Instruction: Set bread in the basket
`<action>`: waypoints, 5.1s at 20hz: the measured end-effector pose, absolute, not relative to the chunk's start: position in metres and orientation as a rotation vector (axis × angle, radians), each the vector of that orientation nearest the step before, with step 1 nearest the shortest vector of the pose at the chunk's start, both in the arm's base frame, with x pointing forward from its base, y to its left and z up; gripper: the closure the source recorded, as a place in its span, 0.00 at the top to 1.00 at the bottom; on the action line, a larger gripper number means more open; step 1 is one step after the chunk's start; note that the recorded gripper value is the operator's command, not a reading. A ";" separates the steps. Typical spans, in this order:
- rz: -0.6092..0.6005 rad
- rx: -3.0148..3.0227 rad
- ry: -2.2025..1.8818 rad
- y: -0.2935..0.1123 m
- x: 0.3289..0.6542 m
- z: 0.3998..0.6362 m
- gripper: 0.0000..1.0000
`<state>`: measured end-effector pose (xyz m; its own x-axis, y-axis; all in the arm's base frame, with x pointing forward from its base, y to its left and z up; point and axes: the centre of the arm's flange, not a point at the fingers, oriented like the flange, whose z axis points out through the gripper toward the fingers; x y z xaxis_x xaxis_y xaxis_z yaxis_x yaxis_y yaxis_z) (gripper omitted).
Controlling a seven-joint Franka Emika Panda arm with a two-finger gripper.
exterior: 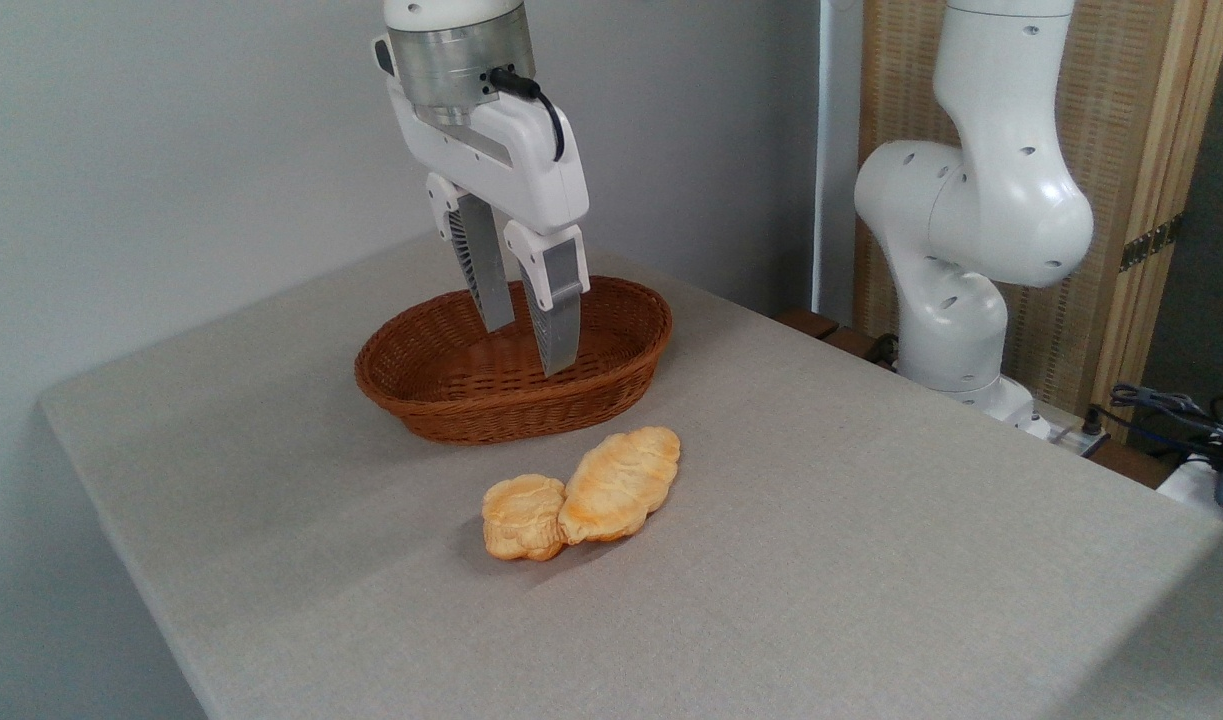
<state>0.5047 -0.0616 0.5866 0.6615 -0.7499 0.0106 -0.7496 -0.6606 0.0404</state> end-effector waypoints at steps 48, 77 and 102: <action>-0.141 2.826 -1.183 -0.034 0.484 0.419 0.42; -0.037 2.808 -1.232 -0.054 0.483 0.520 0.41; -0.178 2.486 -1.593 -0.247 0.436 0.480 1.00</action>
<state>0.4362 -0.2473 0.4805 0.4178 -0.9085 -0.0019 -0.8866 -0.4082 0.2174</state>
